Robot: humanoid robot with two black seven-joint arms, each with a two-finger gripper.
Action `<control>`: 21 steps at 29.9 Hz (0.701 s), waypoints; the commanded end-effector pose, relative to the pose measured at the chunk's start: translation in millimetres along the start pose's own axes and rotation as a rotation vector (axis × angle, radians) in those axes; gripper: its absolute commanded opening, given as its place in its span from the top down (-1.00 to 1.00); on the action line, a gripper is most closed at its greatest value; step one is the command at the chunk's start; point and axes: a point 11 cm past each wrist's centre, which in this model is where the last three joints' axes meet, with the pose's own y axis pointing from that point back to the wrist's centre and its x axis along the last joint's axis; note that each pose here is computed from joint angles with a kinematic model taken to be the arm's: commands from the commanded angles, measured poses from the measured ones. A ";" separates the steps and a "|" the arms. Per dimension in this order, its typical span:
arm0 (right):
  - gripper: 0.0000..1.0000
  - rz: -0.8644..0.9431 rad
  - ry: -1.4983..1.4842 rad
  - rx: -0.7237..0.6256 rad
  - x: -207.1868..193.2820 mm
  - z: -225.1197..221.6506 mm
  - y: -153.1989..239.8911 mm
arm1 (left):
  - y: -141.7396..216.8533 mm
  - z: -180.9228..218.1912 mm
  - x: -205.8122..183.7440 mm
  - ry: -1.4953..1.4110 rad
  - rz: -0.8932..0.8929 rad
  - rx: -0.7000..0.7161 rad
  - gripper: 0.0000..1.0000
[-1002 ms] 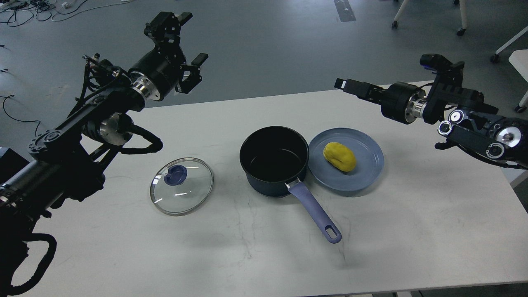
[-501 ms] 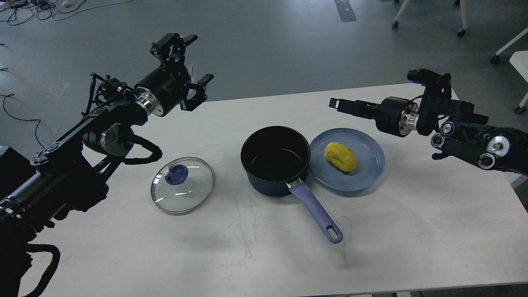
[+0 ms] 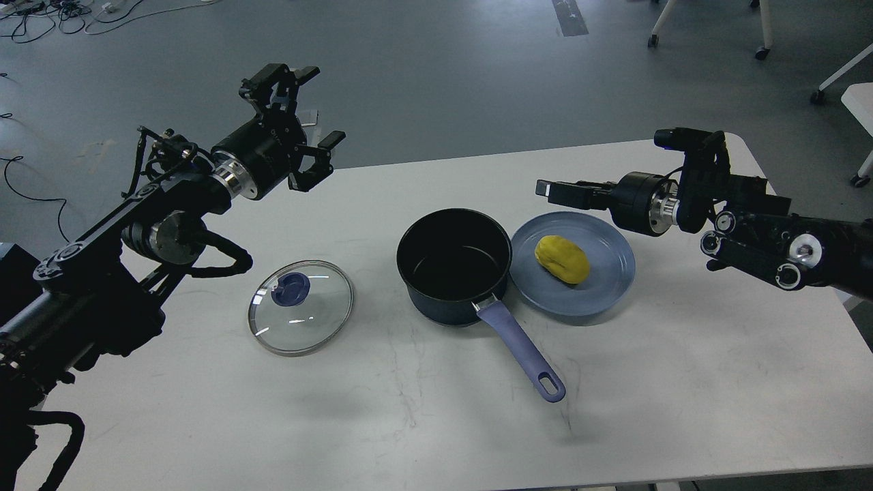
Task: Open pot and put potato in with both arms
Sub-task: 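Move the right gripper down to the yellow potato on the plate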
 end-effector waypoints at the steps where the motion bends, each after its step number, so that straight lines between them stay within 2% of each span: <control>1: -1.00 -0.046 0.042 -0.004 -15.4 -0.6 -4.6 | 1.1 -0.1 1.5 -0.002 0.003 0.000 -0.96; 11: -1.00 -0.194 0.199 0.028 -49.2 0.1 -4.4 | 2.7 -1.5 2.8 0.001 0.007 -0.008 -0.96; 21: -0.98 -0.222 0.253 -0.004 -53.9 9.0 -8.5 | 6.3 7.6 1.2 -0.007 -0.005 -0.025 -0.96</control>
